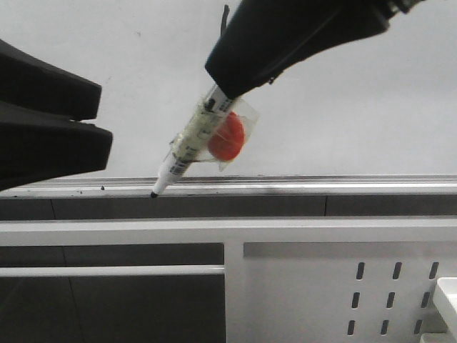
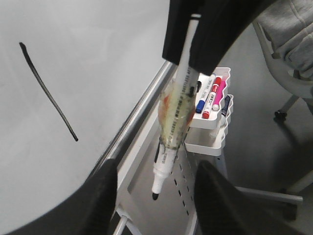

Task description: Write number 1 on whiteboard

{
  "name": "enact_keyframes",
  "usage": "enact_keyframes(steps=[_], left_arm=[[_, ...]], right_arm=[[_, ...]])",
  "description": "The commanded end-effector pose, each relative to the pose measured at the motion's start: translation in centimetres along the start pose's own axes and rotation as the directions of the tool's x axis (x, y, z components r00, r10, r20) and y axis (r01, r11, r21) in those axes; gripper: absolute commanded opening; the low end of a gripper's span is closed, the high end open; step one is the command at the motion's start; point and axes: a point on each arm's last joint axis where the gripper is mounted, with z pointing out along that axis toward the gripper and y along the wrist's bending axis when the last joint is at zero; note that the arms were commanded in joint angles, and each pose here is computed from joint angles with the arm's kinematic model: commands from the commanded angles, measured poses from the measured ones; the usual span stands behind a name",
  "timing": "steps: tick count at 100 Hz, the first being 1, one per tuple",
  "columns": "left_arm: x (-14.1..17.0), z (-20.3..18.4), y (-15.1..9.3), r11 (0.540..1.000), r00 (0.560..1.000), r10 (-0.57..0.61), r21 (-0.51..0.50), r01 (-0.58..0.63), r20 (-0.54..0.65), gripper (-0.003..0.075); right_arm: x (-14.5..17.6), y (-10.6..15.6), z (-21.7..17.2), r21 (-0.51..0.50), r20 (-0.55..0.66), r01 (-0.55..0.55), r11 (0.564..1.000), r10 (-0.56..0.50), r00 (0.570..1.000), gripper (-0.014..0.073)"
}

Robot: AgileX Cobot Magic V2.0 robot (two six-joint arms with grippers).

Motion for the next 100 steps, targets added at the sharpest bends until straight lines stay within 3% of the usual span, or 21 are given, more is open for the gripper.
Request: enact_keyframes(steps=[1,18,73,83,94,100], left_arm=[[-1.5,0.6,0.4,0.999,0.997,-0.018,0.028,0.016,0.081,0.0367],[-1.3,1.5,0.2,0.997,0.998,-0.032,0.069,0.027,0.063,0.0367],[-1.1,1.6,0.2,0.997,0.998,-0.034,0.07,0.03,0.054,0.0362],[-1.2,1.6,0.1,0.997,0.998,-0.029,0.078,0.024,0.059,0.0242],[-1.2,1.5,-0.1,0.995,0.998,-0.016,0.102,0.009,0.068,-0.0023],[-1.3,1.5,-0.1,0.994,0.997,-0.048,0.105,0.041,0.066,-0.002]], right_arm=[[-2.0,-0.1,-1.1,0.02,0.098,0.018,1.0,-0.02,0.995,-0.0072],[-3.0,0.4,-1.5,0.007,0.131,0.038,0.999,-0.039,0.991,-0.0072],[-3.3,1.5,-1.6,-0.035,0.142,0.055,0.998,-0.049,0.989,-0.0072],[-3.3,1.5,-1.6,-0.035,0.142,0.055,0.998,-0.049,0.989,-0.0072],[-3.3,1.5,-1.6,-0.035,0.142,0.055,0.998,-0.049,0.989,-0.0072],[-3.3,1.5,-1.6,-0.035,0.142,0.055,0.998,-0.049,0.989,-0.0072]])
